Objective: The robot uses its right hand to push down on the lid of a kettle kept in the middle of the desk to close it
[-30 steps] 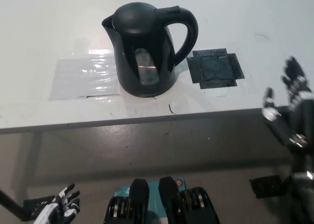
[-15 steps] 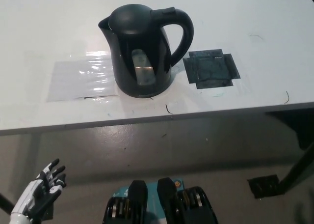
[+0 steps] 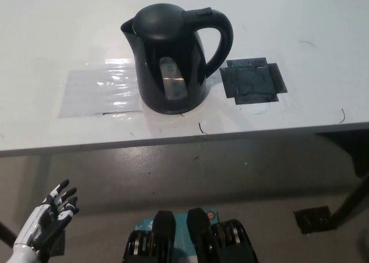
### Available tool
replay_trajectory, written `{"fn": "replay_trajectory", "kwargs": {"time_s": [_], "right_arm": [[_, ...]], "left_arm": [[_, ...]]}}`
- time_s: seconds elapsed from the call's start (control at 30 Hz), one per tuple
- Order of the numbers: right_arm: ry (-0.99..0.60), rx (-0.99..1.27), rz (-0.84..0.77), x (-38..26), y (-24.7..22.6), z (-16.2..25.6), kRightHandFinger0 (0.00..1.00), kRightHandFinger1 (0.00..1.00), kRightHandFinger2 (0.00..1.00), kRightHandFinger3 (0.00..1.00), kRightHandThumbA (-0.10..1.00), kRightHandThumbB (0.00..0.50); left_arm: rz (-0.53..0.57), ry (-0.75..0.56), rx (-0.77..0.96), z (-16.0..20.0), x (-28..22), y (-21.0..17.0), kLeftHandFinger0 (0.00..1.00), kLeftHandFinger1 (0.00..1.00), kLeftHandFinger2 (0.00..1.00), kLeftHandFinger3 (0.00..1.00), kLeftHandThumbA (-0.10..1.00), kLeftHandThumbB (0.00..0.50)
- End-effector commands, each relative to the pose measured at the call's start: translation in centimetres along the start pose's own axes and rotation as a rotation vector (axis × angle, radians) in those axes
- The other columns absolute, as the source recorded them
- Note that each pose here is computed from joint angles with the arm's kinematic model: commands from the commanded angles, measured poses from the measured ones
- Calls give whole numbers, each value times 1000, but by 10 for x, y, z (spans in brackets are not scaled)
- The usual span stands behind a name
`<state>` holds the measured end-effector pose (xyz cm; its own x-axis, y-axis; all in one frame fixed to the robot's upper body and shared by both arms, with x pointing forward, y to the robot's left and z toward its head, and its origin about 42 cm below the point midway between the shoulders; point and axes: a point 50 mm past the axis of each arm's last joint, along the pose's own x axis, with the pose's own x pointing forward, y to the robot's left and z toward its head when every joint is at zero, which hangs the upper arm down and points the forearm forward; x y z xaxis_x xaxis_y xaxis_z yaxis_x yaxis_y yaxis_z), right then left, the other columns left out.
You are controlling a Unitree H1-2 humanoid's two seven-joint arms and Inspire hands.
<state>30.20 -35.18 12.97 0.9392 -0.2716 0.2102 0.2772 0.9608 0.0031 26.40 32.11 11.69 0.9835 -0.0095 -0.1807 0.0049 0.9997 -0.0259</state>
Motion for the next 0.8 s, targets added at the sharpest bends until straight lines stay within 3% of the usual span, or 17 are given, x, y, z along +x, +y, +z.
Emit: {"fn": "replay_trajectory", "kwargs": {"time_s": [0.0, 0.1, 0.77], "right_arm": [[17, 13, 28, 11, -4, 5, 1000, 1000, 1000, 1000, 59, 0], [24, 23, 36, 13, -3, 4, 1000, 1000, 1000, 1000, 115, 0], [33, 17, 46, 11, -2, 2, 1000, 1000, 1000, 1000, 188, 0]], "left_arm": [[-11, -32, 0, 9, 2, 1, 1000, 1000, 1000, 1000, 396, 0], [-12, -38, 1, 10, 2, 1, 1000, 1000, 1000, 1000, 399, 0], [-16, -40, 19, 12, 2, 0, 1000, 1000, 1000, 1000, 414, 0]]}}
